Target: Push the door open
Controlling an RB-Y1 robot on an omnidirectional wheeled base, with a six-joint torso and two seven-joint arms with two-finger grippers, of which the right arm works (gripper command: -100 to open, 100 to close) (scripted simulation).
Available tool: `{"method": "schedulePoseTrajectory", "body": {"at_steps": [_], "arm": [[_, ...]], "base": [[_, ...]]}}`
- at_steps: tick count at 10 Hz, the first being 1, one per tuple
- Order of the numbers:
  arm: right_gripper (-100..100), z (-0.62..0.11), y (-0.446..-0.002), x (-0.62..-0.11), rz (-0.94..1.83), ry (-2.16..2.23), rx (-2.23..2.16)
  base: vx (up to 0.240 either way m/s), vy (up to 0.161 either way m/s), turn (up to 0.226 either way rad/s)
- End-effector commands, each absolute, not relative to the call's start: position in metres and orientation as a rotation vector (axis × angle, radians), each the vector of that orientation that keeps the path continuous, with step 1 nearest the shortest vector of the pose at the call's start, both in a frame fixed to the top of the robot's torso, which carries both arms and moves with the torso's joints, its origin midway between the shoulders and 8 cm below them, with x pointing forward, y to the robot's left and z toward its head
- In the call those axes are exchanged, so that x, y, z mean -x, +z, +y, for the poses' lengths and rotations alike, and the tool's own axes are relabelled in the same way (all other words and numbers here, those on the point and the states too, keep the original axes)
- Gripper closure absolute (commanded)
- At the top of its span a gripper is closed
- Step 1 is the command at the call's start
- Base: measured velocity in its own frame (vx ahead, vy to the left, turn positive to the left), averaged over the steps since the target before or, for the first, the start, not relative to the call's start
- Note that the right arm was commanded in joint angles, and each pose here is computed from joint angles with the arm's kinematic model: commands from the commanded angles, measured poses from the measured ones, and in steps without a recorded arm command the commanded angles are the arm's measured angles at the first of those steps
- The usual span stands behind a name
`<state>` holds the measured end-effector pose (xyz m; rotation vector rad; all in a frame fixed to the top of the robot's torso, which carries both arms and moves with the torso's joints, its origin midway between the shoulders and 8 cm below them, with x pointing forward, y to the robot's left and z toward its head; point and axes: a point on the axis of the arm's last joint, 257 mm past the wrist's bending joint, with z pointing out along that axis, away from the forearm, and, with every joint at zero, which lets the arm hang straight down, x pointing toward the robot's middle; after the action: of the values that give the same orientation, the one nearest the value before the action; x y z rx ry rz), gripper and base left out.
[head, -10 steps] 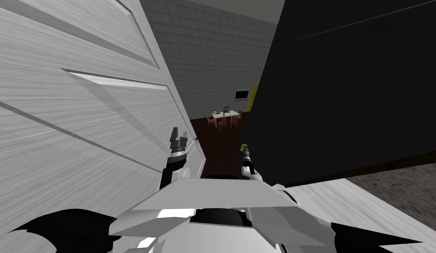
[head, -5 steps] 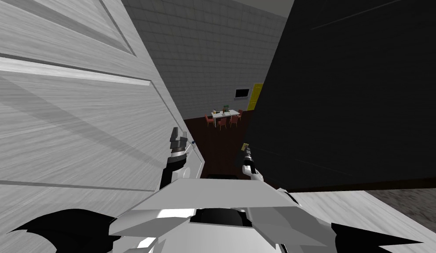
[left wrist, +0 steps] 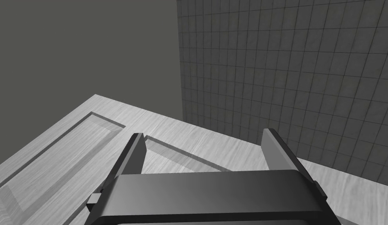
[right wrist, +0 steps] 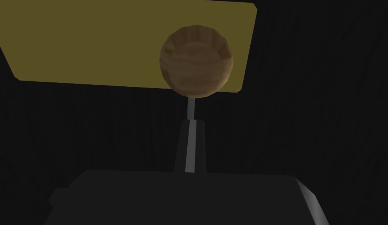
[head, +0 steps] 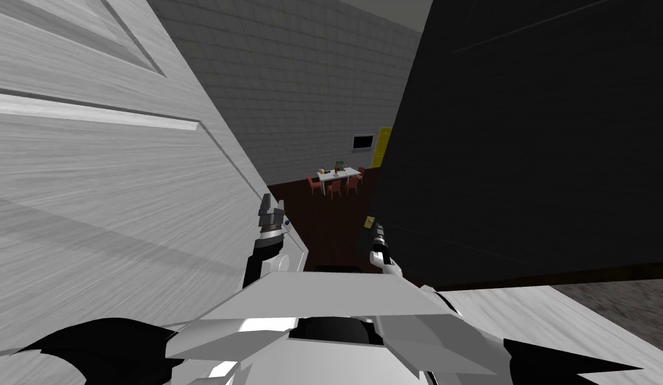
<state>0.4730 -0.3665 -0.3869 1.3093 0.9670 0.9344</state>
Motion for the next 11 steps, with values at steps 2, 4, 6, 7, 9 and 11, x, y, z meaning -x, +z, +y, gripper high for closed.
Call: {"method": "schedulePoseTrajectory", "body": {"at_steps": [2, 4, 6, 7, 9, 11], "arm": [[-100, -0.346, -0.387, -0.480, 0.982, 0.937, -1.297], [-100, -0.340, -0.387, -0.482, 0.984, 0.940, -1.297], [-100, -0.315, -0.388, -0.486, 0.991, 0.956, -1.302], [-100, -0.297, -0.389, -0.489, 0.995, 0.971, -1.311], [-100, -0.280, -0.391, -0.490, 0.997, 0.986, -1.321], [-100, -0.281, -0.390, -0.490, 0.999, 0.984, -1.321]], "base": [[-0.194, 0.000, -0.176], [-0.087, 0.019, -0.012], [-0.121, 0.037, -0.137], [-0.120, 0.046, -0.078], [-0.099, 0.058, -0.061], [-0.012, 0.024, 0.003]]}}
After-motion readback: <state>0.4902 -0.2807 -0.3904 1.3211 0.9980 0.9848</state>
